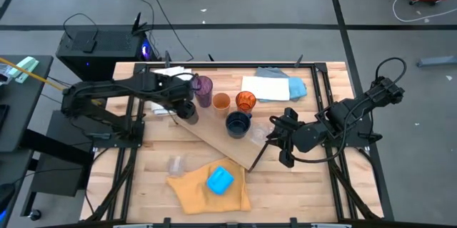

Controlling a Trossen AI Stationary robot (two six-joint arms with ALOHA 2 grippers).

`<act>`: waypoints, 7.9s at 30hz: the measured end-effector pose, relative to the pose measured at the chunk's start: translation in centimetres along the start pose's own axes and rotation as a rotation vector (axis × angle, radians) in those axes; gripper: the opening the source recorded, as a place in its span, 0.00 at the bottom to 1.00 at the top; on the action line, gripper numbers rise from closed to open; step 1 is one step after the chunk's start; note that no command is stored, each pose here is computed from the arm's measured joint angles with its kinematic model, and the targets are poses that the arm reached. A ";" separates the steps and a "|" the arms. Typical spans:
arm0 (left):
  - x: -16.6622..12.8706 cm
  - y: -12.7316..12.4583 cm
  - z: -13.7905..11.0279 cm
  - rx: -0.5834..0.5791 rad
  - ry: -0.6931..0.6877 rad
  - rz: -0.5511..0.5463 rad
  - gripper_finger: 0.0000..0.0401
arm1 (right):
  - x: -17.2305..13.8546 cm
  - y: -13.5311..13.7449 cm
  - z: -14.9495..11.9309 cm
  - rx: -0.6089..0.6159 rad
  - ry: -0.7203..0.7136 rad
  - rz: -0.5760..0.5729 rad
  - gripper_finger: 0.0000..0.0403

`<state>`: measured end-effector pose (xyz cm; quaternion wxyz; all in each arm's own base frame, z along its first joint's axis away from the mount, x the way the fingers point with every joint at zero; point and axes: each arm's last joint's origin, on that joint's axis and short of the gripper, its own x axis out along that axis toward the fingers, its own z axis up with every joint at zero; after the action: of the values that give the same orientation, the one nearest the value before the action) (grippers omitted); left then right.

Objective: Stack small to large cups/mugs on shelf
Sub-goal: Put the black cup on the shelf, then put the orange cup on the shelf

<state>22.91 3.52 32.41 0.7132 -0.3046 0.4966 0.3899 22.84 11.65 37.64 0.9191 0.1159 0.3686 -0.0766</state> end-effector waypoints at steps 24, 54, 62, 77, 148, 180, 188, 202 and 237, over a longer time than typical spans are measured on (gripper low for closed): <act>2.0 0.0 1.5 -0.013 0.085 0.022 0.02 | 0.0 0.0 0.0 -0.005 -0.004 0.003 0.20; 3.7 -0.9 2.2 0.056 0.098 0.040 0.12 | -0.1 0.2 0.1 0.005 -0.015 0.015 0.20; 3.6 -0.9 2.2 0.057 0.094 0.036 0.34 | -0.1 0.2 0.1 0.006 -0.016 0.015 0.20; -4.0 -1.1 3.3 0.036 -0.128 -0.192 0.58 | -0.1 0.2 0.1 0.003 -0.017 0.016 0.20; -6.8 -12.2 -10.7 0.118 -0.074 -0.562 0.48 | 8.0 -9.1 4.4 0.071 0.236 -0.033 0.20; -6.8 -12.1 -11.0 0.288 -0.112 -0.541 0.46 | 14.3 -24.4 7.1 0.279 0.252 -0.096 0.56; -6.8 -12.1 -11.0 0.285 -0.110 -0.540 0.46 | 15.2 -26.6 6.4 0.301 0.324 -0.147 0.62; -6.8 -12.1 -11.0 0.278 -0.109 -0.539 0.45 | 17.5 -27.3 5.1 0.308 0.433 -0.153 0.63; -6.8 -12.0 -11.0 0.277 -0.121 -0.529 0.44 | 18.3 -25.9 4.5 0.303 0.457 -0.142 0.38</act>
<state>26.68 -13.34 35.88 0.8530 -0.2993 0.4051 0.1368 33.10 -15.48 24.02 0.7767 0.2404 0.5577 -0.1669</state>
